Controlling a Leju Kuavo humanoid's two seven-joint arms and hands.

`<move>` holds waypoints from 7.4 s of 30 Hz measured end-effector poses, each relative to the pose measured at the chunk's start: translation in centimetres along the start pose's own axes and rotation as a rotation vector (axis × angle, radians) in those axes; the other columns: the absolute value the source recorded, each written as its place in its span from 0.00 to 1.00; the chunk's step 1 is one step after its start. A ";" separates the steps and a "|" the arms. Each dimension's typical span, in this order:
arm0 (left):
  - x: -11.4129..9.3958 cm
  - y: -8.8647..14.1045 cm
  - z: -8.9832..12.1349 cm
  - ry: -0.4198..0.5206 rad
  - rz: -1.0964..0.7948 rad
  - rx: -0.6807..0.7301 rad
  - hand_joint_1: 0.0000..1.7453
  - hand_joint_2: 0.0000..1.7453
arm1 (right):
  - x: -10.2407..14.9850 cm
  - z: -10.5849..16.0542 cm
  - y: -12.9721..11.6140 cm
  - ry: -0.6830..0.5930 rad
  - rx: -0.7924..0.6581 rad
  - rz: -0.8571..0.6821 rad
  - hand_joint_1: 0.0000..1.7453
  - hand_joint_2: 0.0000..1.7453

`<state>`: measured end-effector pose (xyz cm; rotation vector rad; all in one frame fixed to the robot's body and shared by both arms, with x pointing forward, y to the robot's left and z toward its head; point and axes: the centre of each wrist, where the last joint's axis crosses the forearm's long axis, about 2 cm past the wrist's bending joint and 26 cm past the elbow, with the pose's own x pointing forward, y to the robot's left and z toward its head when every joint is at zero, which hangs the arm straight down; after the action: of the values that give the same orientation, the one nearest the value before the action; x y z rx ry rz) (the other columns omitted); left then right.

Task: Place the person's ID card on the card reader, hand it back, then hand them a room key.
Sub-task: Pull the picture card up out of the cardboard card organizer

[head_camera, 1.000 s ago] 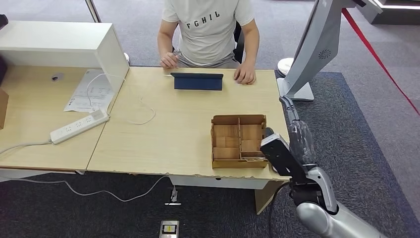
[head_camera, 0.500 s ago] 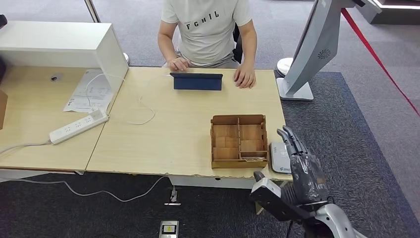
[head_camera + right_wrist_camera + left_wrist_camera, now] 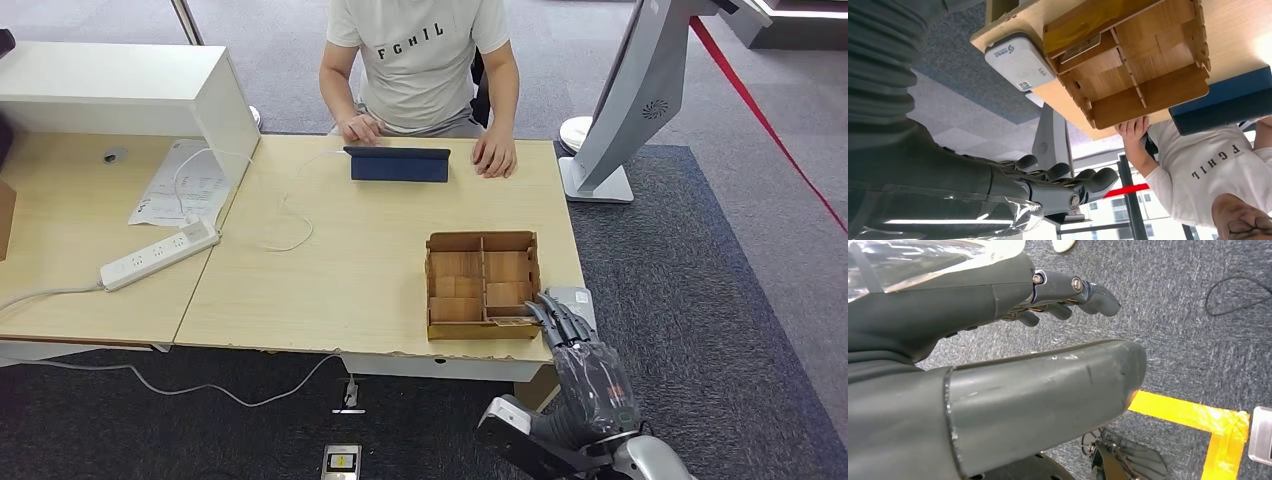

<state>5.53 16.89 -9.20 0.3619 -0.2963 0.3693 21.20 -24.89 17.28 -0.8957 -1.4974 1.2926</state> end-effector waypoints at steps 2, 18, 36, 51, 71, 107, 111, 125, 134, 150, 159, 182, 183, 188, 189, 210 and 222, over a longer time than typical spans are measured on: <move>0.0 0.0 0.0 0.000 0.000 0.000 0.00 0.00 | 0.1 0.0 0.0 -0.001 0.001 0.000 0.00 1.00; 0.1 -0.1 0.0 0.014 -0.004 -0.060 0.00 0.00 | 1.1 -3.2 0.4 -0.018 -0.014 0.058 0.00 1.00; 0.2 -0.1 -0.1 0.020 -0.011 -0.090 0.00 0.00 | 2.3 -7.7 3.2 -0.015 0.053 0.103 0.00 1.00; 0.2 0.0 -0.1 0.021 -0.011 -0.067 0.00 0.00 | 0.9 -9.3 4.8 0.035 0.107 0.117 0.00 1.00; 0.1 0.1 -0.1 0.047 0.004 -0.021 0.00 0.00 | -0.6 -9.8 5.2 0.080 0.160 0.179 0.00 1.00; 0.2 0.5 -0.5 0.095 0.016 -0.063 0.00 0.00 | -2.0 -11.9 5.3 0.101 0.192 0.210 0.00 1.00; 0.2 0.6 -0.5 0.103 0.011 -0.063 0.00 0.00 | -2.4 -12.3 4.9 0.115 0.184 0.220 0.00 1.00; 0.2 0.7 -0.6 0.123 0.009 -0.044 0.00 0.00 | -3.2 -13.1 4.3 0.168 0.247 0.229 0.00 1.00; 0.2 0.7 -0.6 0.130 0.013 -0.031 0.00 0.00 | -3.4 -12.9 4.2 0.195 0.305 0.244 0.00 1.00; 0.1 0.7 -0.6 0.137 0.034 -0.021 0.00 0.00 | -3.9 -12.6 3.5 0.206 0.287 0.258 0.00 0.75; 0.1 0.7 -0.6 0.133 0.046 -0.016 0.00 0.00 | -4.1 -12.4 3.3 0.212 0.280 0.256 0.77 1.00; 0.1 0.7 -0.6 0.113 0.055 -0.013 0.00 0.00 | -4.2 -11.6 4.3 0.188 0.310 0.268 0.84 1.00; 0.1 0.7 -0.6 0.113 0.054 -0.013 0.00 0.00 | -4.2 -11.6 4.3 0.185 0.310 0.267 0.84 1.00; 0.1 0.7 -0.6 0.112 0.053 -0.014 0.00 0.00 | -4.2 -11.5 4.5 0.172 0.311 0.257 0.94 1.00; 0.1 0.7 -0.6 0.112 0.053 -0.014 0.00 0.00 | -4.2 -11.4 4.6 0.169 0.310 0.254 0.97 1.00; 0.1 0.7 -0.6 0.081 0.039 -0.054 0.00 0.00 | -4.0 -11.4 4.2 0.094 0.040 0.255 1.00 1.00; 0.1 0.6 -0.6 0.100 0.026 -0.063 0.00 0.00 | -3.4 -11.9 3.0 0.058 -0.028 0.271 1.00 1.00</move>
<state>5.49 17.71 -9.49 0.2772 -0.2144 0.4010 33.41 -23.90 13.80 -1.1759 -1.3863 1.4286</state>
